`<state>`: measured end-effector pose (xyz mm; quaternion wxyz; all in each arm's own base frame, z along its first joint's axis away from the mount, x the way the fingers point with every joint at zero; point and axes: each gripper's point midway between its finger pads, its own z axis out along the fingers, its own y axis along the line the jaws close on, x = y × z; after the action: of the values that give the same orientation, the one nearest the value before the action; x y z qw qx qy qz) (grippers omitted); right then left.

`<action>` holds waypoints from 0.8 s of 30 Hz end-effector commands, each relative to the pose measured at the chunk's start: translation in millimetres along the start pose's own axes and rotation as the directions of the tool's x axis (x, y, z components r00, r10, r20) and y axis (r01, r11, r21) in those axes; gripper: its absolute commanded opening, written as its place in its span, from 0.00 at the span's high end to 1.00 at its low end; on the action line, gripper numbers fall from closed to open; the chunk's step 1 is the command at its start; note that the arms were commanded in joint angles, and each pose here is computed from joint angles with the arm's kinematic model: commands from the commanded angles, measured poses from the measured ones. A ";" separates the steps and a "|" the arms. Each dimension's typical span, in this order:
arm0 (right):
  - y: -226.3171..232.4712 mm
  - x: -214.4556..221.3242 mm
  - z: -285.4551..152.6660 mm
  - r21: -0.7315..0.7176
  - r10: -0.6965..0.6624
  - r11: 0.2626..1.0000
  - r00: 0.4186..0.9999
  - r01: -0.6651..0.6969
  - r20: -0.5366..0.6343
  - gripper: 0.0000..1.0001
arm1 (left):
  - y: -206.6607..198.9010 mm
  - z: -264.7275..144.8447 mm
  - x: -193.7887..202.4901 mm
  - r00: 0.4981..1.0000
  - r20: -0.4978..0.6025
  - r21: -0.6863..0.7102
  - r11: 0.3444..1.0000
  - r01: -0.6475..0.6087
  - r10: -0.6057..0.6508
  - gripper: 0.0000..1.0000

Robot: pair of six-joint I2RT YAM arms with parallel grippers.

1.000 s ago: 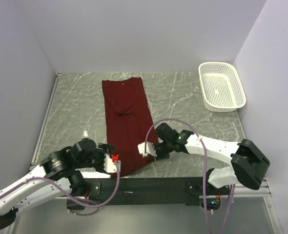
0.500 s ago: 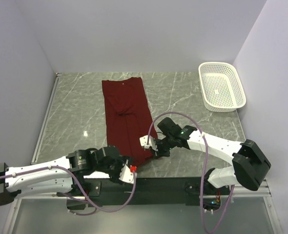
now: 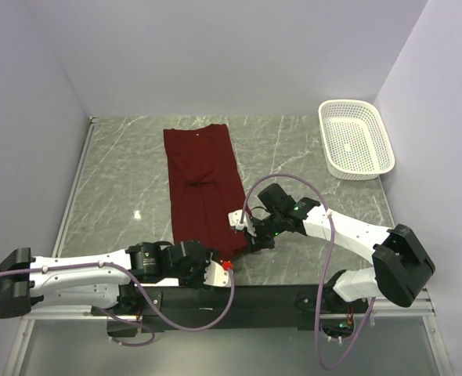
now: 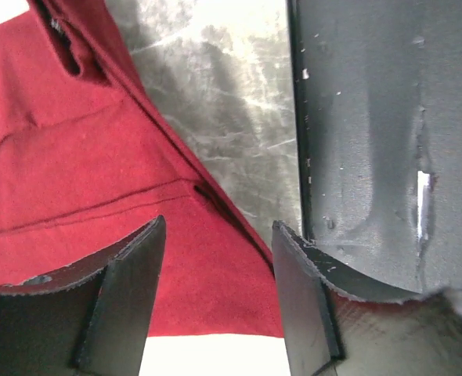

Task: Fold and stack the t-shirts
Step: Fold the tshirt

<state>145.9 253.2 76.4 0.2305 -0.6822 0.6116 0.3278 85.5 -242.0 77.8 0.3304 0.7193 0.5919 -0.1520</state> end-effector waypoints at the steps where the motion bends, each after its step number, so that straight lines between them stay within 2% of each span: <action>1: -4.0 -17.7 -7.4 0.005 -0.019 1.000 0.999 0.019 0.046 1.00 | 6.5 3.5 0.3 0.999 -0.012 -0.046 0.998 0.037 -0.038 0.39; 5: -3.7 -18.9 -8.2 0.003 -0.017 1.000 0.998 0.017 0.052 1.00 | 3.2 11.2 10.3 0.997 -0.065 -0.032 0.999 0.041 -0.044 0.42; 19: -5.5 -18.4 -12.1 0.004 0.001 1.000 0.998 -0.002 0.068 1.00 | -4.3 15.2 23.2 0.991 -0.136 -0.023 1.000 0.013 -0.016 0.44; 24: -5.0 -19.3 -12.2 0.001 0.001 1.000 0.997 -0.001 0.071 1.00 | -11.2 19.5 23.8 0.991 -0.137 0.008 1.000 0.011 -0.010 0.49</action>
<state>147.4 249.9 78.1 0.2293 -0.6712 0.6177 0.3396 88.4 -232.8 49.5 0.2879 0.7252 0.6174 -0.1000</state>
